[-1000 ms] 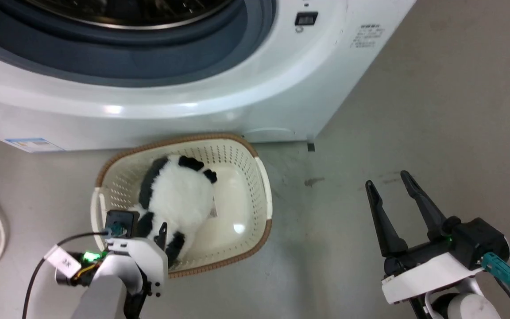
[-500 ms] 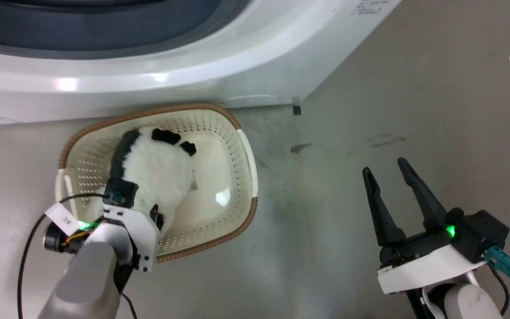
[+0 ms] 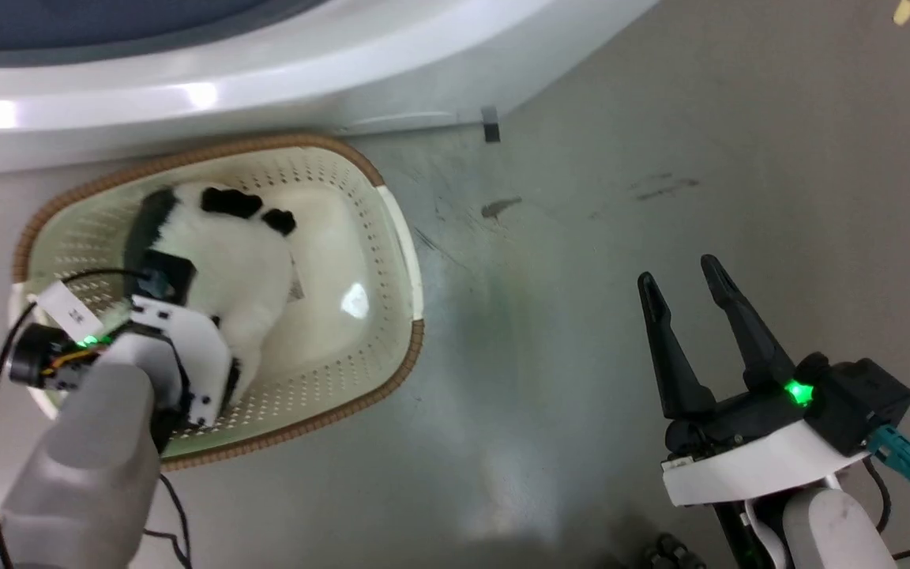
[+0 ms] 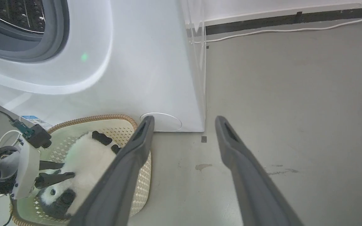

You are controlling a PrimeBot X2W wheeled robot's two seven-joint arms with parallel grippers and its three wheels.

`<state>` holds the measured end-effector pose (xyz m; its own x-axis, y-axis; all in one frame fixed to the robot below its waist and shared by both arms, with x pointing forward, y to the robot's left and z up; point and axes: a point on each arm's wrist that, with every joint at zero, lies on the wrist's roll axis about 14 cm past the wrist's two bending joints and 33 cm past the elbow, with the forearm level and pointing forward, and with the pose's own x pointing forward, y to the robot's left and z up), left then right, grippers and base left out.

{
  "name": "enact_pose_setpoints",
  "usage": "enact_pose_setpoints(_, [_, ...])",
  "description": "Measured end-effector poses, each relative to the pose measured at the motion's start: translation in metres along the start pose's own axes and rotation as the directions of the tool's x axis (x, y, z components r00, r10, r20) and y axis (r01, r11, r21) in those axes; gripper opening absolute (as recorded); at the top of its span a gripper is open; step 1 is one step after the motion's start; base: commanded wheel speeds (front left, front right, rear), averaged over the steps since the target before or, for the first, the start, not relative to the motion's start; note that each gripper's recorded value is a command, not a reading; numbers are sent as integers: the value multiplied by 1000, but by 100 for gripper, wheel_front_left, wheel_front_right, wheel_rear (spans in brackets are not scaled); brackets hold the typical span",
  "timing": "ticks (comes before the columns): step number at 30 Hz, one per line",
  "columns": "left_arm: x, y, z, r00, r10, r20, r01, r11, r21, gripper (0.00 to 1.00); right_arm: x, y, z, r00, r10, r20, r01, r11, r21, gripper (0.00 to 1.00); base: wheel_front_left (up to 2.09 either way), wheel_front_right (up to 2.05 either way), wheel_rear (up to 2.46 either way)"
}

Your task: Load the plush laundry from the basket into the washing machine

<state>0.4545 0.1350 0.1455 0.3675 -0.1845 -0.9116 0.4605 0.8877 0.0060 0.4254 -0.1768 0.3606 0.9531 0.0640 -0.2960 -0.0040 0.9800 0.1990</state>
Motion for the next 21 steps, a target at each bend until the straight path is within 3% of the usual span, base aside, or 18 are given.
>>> enact_pose_setpoints(8, [28,6,-17,995,-3,-96,6,1000,23,100,4,-8,-16,999,-24,-31,24,1000,19,100,0,0,0])
enact_pose_setpoints(9, [30,6,-20,994,-5,-106,7,1000,22,66,4,-9,-17,999,-27,-33,27,999,20,100,0,0,0])
enact_pose_setpoints(10, [32,6,-23,993,-6,-118,8,1000,21,18,4,-11,-18,999,-30,-35,31,999,23,100,0,0,0])
enact_pose_setpoints(11, [34,6,-27,992,-7,-129,10,1000,18,0,4,-12,-19,999,-34,-36,35,999,25,100,0,0,0])
enact_pose_setpoints(21, [31,10,-31,991,3,-133,-6,1000,-21,0,2,-17,-9,999,-51,-1,51,998,37,100,0,0,0])
